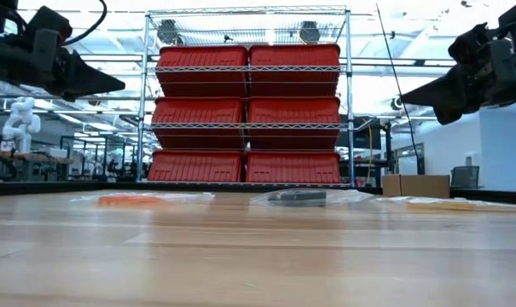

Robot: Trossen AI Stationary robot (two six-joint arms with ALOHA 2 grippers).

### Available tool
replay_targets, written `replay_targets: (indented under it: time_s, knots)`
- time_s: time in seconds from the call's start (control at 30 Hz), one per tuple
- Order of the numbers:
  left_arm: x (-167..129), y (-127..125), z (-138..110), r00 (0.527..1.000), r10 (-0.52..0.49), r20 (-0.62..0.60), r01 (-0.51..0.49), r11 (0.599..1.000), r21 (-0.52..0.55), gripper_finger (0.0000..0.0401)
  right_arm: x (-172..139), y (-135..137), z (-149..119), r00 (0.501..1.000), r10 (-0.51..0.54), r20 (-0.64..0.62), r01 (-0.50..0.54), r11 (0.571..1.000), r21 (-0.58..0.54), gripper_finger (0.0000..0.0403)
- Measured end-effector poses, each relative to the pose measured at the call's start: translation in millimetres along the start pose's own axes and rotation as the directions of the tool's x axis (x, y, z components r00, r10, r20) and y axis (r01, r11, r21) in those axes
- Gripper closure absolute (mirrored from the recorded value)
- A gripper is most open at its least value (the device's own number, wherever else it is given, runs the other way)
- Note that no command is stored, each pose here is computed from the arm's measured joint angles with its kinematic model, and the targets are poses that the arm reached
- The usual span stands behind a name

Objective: Sort rubber bands
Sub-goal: Return to Home Position

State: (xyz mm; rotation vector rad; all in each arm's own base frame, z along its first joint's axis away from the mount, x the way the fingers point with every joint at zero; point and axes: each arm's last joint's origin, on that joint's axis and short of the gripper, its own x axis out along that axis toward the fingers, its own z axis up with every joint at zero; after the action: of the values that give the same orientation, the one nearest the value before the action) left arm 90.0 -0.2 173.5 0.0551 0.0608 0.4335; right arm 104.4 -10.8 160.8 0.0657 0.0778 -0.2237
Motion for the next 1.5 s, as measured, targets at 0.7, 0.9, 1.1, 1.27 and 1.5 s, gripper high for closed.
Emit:
replay_targets:
  time_s: [0.7,0.9,1.1,1.27,1.5]
  knots:
    - [0.0,0.0,0.0,1.000,0.000,0.000,0.000,1.000,0.001,0.0399,3.7,-3.7,-3.7,0.997,-0.055,-0.046,0.054,0.998,-0.037,0.0403]
    - [0.0,0.0,0.0,1.000,-0.001,0.000,0.001,1.000,0.001,0.0399,3.7,-3.7,-3.7,0.997,-0.055,-0.046,0.053,0.998,-0.037,0.0403]
    - [0.0,0.0,0.0,1.000,-0.001,0.000,0.001,1.000,0.001,0.0399,3.7,-3.7,-3.7,0.997,-0.055,-0.046,0.053,0.998,-0.037,0.0403]
    - [0.0,0.0,0.0,1.000,-0.001,0.000,0.001,1.000,0.001,0.0399,3.7,-3.6,-3.7,0.997,-0.054,-0.046,0.053,0.998,-0.037,0.0403]
    - [0.0,0.0,0.0,1.000,-0.001,0.000,0.001,1.000,0.001,0.0399,3.7,-3.6,-3.7,0.997,-0.054,-0.046,0.052,0.998,-0.037,0.0403]
